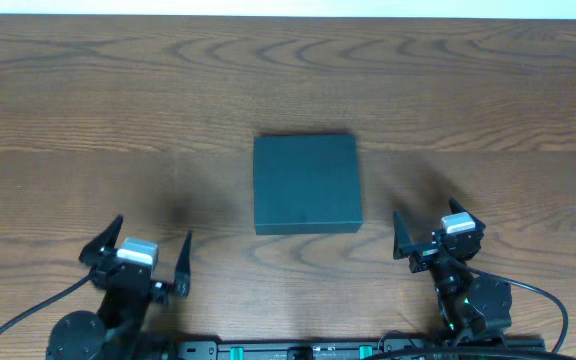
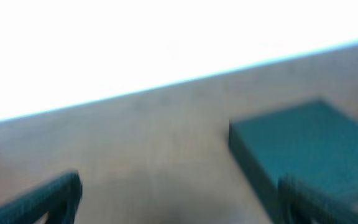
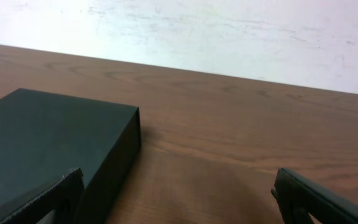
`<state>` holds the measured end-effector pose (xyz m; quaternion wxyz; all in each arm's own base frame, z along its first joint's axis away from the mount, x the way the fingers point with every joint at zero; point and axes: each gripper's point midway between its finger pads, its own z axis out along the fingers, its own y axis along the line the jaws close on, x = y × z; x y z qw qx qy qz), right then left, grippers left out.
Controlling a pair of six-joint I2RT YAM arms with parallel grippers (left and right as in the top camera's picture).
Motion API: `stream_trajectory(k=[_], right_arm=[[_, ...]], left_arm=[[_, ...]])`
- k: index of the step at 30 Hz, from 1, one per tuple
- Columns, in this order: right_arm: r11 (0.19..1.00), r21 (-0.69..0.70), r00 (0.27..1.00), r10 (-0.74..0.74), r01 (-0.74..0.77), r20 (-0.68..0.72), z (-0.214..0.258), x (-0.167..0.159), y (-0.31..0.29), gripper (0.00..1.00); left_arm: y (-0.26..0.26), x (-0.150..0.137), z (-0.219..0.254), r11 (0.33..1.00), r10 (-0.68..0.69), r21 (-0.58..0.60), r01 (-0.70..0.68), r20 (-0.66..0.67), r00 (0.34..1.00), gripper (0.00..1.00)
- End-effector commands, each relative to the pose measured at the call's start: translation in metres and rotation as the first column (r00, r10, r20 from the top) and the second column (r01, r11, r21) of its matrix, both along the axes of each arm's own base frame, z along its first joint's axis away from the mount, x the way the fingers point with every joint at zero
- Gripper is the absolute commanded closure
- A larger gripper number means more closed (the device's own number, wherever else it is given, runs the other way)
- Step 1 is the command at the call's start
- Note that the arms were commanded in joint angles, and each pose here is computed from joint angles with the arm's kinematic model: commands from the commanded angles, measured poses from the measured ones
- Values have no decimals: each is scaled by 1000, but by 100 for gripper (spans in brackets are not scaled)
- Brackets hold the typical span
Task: Pack container
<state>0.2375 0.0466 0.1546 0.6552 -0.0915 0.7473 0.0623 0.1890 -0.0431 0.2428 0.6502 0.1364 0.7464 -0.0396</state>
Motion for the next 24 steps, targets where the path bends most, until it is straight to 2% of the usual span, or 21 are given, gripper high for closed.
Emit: stream_trajectory(k=[1,5,8,12,16,24], right_arm=[[1000,0,1000,-4,4,7,0,0,-1,1],[1000,0,1000,-4,4,7,0,0,-1,1],[1000,0,1000,-4,4,7,0,0,-2,1],[1000,0,1000,-5,5,7,0,0,-2,1],[1000,0,1000,-4,4,7,0,0,-2,1],[1000,0,1000,-4,4,7,0,0,-2,1]], left_arm=[[-7,18,-16,999,-28,-28,29,57,998,2],[-7,39,-29,999,-15,-34,21,155,988,1],[-2,49,-45,999,23,-37,-17,176,984,2],[3,54,-75,998,53,-30,-50,122,991,1],[3,51,-104,998,51,-31,-51,-3,999,2],[3,52,-103,995,59,-84,-60,-11,998,2]])
